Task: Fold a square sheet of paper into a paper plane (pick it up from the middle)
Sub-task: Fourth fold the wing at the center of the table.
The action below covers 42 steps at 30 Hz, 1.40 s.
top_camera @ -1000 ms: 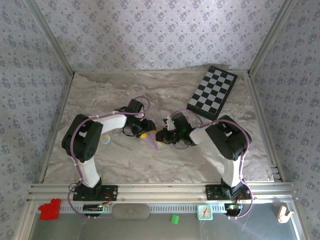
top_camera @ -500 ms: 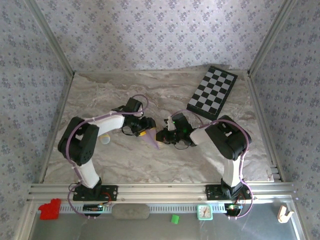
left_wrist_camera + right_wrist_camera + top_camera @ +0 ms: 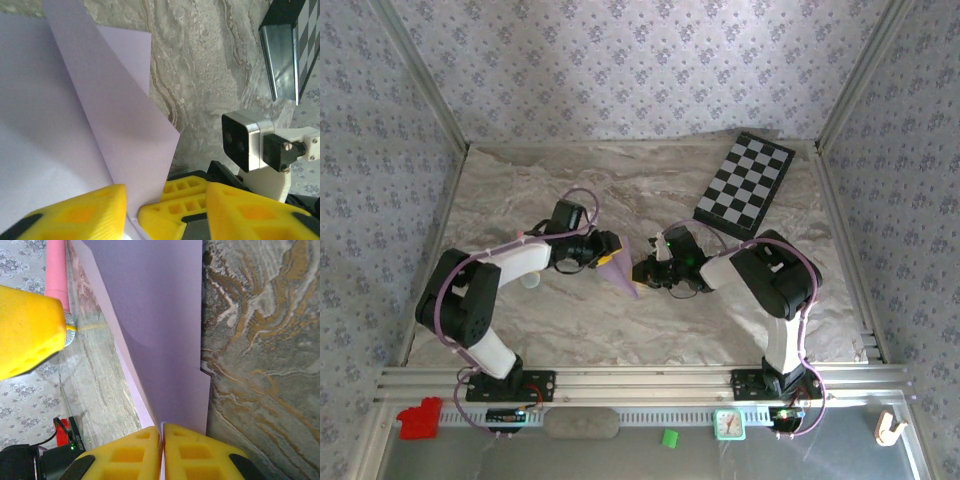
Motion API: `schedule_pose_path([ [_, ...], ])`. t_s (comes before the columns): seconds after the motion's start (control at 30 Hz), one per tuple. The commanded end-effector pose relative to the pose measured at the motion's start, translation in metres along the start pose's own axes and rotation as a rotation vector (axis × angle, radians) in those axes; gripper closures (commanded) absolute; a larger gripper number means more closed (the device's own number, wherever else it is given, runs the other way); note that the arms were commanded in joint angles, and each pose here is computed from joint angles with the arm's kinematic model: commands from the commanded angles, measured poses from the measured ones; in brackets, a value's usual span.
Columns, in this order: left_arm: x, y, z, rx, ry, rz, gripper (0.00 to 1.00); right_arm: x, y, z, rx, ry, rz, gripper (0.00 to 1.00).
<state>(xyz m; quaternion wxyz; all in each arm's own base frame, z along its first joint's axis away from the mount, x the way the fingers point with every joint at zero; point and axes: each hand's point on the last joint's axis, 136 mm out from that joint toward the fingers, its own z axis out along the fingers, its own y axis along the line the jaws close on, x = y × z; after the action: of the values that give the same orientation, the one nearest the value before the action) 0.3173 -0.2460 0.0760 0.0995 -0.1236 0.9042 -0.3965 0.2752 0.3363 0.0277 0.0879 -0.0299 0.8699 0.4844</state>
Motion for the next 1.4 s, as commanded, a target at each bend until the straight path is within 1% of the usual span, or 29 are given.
schedule_pose_path([
  [0.0,0.004,-0.005,0.007,0.064,0.026,0.0,0.6,0.019,-0.044,0.001,0.123,0.045,0.108,0.89],
  [0.17,0.007,0.0,0.013,0.075,0.042,-0.004,0.68,0.02,-0.046,0.0,0.133,0.045,0.116,0.89],
  [0.3,0.01,0.0,0.019,0.098,0.069,-0.011,0.7,0.019,-0.047,0.0,0.136,0.045,0.12,0.89],
  [1.37,0.012,0.001,0.034,0.109,0.114,-0.008,0.74,0.022,-0.062,-0.002,0.187,0.057,0.195,0.87],
])
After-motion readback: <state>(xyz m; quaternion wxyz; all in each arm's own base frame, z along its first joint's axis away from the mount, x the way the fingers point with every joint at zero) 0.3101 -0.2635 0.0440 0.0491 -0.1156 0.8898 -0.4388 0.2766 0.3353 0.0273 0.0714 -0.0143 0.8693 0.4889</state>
